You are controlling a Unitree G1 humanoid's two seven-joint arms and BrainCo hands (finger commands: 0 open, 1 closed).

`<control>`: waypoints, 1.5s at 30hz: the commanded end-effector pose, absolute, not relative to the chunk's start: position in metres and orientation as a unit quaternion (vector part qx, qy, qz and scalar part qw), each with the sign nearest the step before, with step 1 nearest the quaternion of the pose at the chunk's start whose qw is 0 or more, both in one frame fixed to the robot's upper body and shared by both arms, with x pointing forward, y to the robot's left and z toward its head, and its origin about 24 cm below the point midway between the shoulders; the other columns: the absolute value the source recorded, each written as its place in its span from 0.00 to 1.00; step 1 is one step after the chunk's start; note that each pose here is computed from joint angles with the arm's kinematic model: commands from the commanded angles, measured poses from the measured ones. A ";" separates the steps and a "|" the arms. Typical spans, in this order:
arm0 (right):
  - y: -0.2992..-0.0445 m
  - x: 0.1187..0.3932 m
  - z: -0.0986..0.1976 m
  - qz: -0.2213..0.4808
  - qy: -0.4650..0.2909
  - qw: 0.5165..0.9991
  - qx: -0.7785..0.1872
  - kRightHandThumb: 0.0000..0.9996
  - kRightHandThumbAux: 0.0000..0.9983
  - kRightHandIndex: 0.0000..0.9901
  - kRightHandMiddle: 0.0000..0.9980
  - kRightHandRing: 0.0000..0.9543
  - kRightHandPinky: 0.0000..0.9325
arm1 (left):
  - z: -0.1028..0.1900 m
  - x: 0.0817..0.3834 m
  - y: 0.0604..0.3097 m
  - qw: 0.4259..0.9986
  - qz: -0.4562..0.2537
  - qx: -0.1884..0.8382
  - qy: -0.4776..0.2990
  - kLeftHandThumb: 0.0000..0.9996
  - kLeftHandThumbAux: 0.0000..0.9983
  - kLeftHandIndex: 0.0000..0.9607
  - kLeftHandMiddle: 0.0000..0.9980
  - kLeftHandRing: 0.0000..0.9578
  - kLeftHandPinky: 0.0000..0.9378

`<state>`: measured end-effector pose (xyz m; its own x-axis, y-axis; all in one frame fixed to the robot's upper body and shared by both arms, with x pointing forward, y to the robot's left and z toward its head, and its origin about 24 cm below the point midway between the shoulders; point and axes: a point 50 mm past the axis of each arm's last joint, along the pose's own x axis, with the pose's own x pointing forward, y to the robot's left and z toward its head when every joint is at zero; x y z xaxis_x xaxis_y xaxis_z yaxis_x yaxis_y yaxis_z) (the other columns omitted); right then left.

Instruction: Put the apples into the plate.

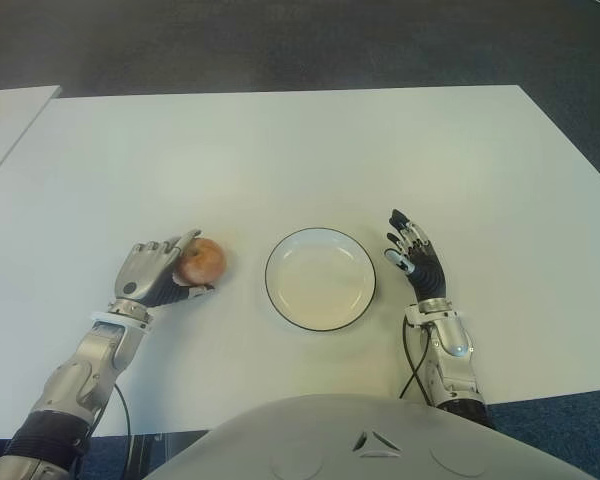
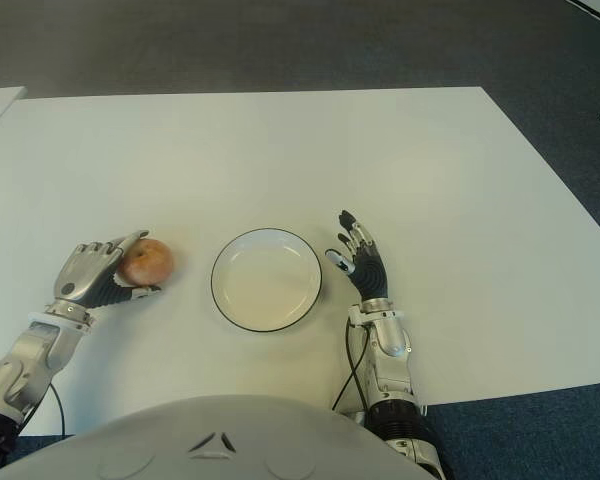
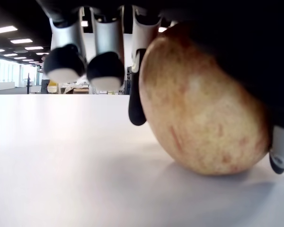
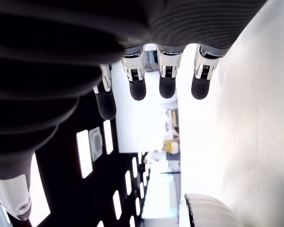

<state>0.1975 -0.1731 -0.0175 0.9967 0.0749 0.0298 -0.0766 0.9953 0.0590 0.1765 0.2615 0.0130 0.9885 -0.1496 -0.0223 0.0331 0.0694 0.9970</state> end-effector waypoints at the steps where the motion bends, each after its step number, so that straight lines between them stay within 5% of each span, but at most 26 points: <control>1: -0.173 0.180 -0.048 0.024 0.082 0.995 0.048 0.27 0.59 0.16 0.06 0.00 0.00 | 0.010 0.175 0.260 0.741 -0.066 0.668 -0.025 0.75 0.70 0.46 0.90 0.91 0.91; 16: -0.173 0.181 -0.049 0.025 0.081 0.995 0.049 0.29 0.59 0.18 0.05 0.00 0.01 | 0.057 0.189 0.240 0.764 -0.024 0.637 -0.098 0.75 0.70 0.46 0.88 0.91 0.92; 45: -0.171 0.182 -0.050 0.028 0.078 0.995 0.048 0.28 0.59 0.17 0.06 0.01 0.02 | 0.067 0.192 0.229 0.753 -0.032 0.642 -0.144 0.75 0.70 0.46 0.93 0.95 0.94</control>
<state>0.2030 -0.1710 -0.0182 0.9964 0.0809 0.0252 -0.0824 0.9945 0.0649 0.1898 0.2309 0.0622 0.9647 -0.2208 0.1436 -0.1046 0.1791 0.9782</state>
